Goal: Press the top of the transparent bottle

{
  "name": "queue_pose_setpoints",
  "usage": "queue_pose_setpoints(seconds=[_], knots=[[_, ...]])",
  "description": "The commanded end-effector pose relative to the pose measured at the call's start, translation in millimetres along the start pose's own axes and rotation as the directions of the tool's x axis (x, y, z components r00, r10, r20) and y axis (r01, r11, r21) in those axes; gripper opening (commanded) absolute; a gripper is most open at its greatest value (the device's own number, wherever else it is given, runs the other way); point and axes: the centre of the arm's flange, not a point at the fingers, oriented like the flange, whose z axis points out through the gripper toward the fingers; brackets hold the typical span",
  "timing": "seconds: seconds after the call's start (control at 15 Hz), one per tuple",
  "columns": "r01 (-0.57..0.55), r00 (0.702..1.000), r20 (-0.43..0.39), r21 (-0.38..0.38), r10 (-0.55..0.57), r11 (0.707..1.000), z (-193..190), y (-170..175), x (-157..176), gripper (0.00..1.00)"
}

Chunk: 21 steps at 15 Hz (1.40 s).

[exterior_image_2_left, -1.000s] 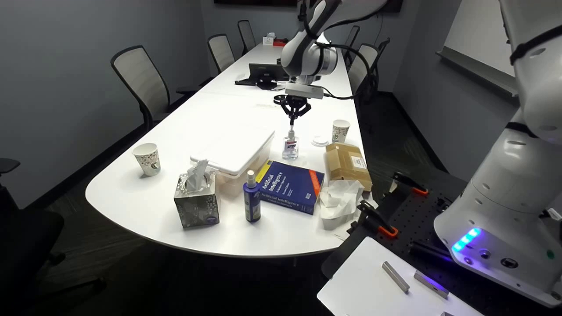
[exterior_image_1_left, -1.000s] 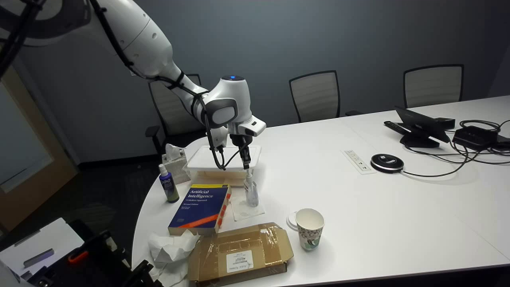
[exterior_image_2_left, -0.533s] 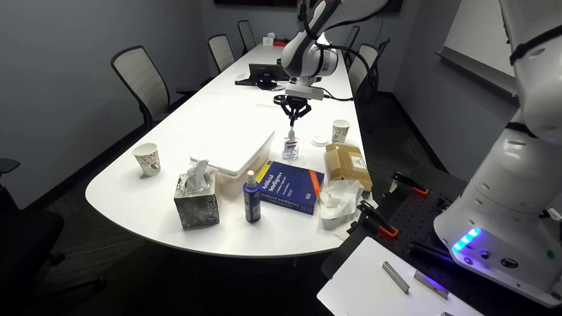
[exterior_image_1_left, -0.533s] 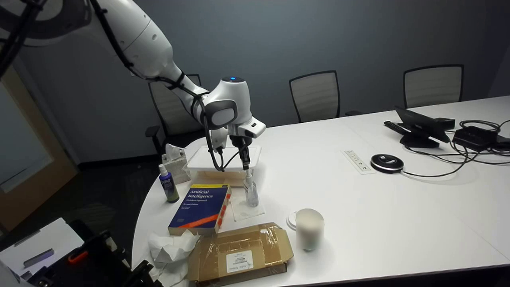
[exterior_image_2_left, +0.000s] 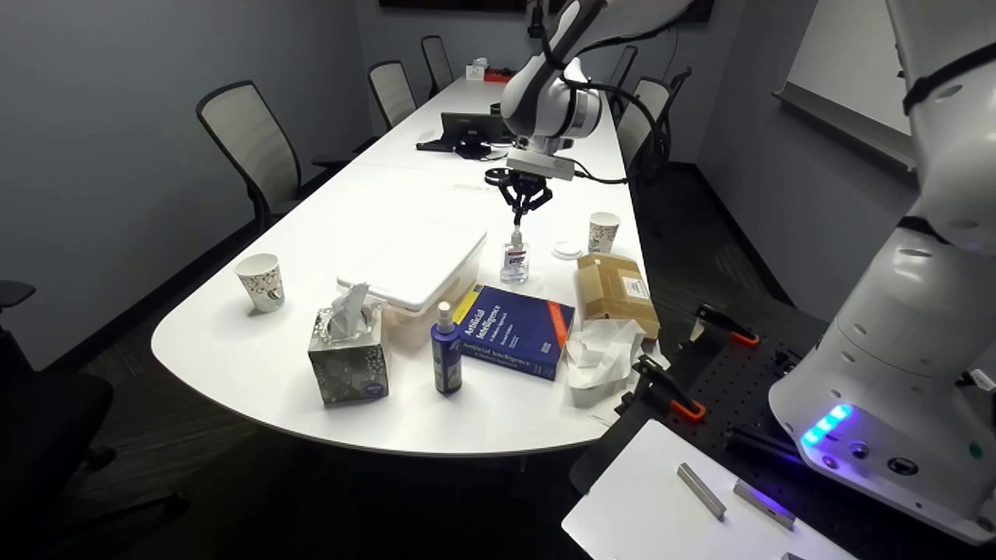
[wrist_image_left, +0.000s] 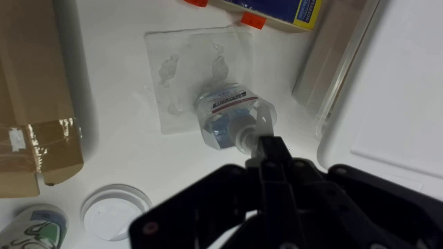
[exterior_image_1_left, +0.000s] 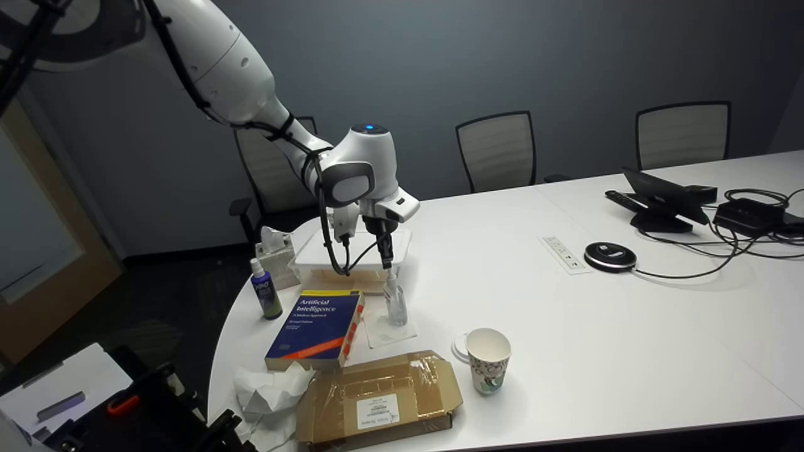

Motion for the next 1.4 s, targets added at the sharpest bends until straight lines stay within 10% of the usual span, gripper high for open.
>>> queue_pose_setpoints(seconds=[0.0,0.6,0.73,1.33], knots=[[-0.001,1.000,0.018,0.020,0.001,1.000,20.0,8.0,-13.2,0.00],[0.029,0.998,-0.048,0.038,-0.027,0.999,-34.4,-17.2,-9.9,0.00],[0.034,0.997,-0.074,0.033,-0.031,0.999,-55.7,-22.4,-7.6,0.27],[0.025,0.994,-0.102,-0.009,-0.026,1.000,-136.7,-56.1,-35.2,0.93]])
